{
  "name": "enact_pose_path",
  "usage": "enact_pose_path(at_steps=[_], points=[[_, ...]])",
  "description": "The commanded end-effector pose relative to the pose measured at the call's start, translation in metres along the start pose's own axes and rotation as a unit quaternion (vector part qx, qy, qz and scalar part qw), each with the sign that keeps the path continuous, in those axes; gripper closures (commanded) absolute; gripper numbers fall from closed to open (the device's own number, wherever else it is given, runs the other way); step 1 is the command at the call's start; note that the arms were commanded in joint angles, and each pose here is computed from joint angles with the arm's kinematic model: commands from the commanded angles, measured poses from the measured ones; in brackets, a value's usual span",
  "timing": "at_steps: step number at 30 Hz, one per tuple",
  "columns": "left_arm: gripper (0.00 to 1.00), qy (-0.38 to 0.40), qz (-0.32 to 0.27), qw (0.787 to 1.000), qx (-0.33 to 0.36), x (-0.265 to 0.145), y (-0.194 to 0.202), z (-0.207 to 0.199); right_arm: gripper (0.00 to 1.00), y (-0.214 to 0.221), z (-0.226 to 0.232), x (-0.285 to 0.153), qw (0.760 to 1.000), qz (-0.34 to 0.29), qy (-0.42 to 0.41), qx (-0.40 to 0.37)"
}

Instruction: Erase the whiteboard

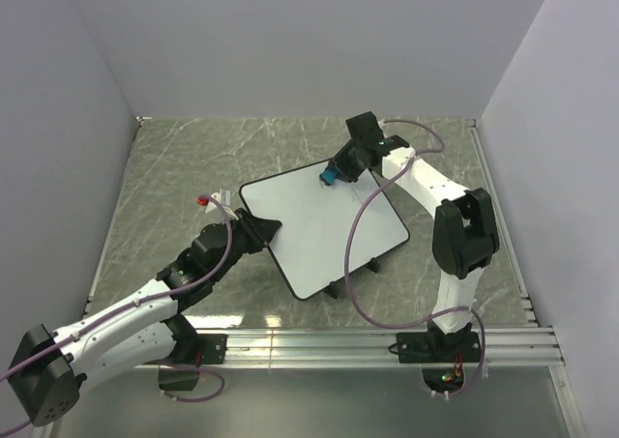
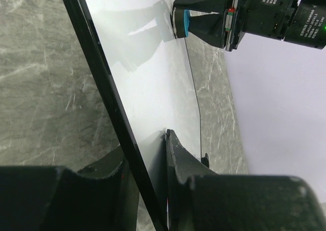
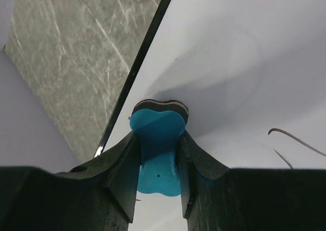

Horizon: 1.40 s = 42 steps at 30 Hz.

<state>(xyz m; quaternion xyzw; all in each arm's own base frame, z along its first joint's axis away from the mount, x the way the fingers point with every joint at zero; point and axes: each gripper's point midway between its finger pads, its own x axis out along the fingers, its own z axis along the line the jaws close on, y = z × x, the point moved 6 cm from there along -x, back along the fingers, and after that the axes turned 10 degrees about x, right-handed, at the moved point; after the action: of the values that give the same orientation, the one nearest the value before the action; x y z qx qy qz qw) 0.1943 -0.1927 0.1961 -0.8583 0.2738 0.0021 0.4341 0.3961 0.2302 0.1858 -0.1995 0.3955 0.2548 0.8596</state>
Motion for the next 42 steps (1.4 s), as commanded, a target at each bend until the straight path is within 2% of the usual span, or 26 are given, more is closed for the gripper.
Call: enact_pose_path(at_steps=[1,12,19,32,37,42], points=[[1.00,-0.107,0.123,0.972,0.171,-0.012,0.049,0.064,1.00,0.008,-0.002,-0.006,1.000,0.008,0.000,0.002],[1.00,-0.108,0.123,0.972,0.171,-0.012,0.049,0.064,1.00,-0.005,-0.108,0.012,0.995,0.015,0.087,0.051],[1.00,-0.108,0.121,0.972,0.170,-0.013,0.049,0.064,1.00,-0.010,-0.148,0.008,0.991,0.006,0.129,0.041],[1.00,-0.107,0.119,0.972,0.171,-0.013,0.048,0.063,1.00,-0.013,-0.188,-0.014,0.986,0.002,0.162,0.045],[1.00,-0.106,0.120,0.972,0.171,-0.013,0.049,0.062,1.00,-0.017,-0.179,-0.010,0.987,0.004,0.153,0.056],[1.00,-0.103,0.127,0.971,0.173,-0.012,0.051,0.062,1.00,-0.029,-0.147,-0.001,0.989,0.004,0.131,0.064]])
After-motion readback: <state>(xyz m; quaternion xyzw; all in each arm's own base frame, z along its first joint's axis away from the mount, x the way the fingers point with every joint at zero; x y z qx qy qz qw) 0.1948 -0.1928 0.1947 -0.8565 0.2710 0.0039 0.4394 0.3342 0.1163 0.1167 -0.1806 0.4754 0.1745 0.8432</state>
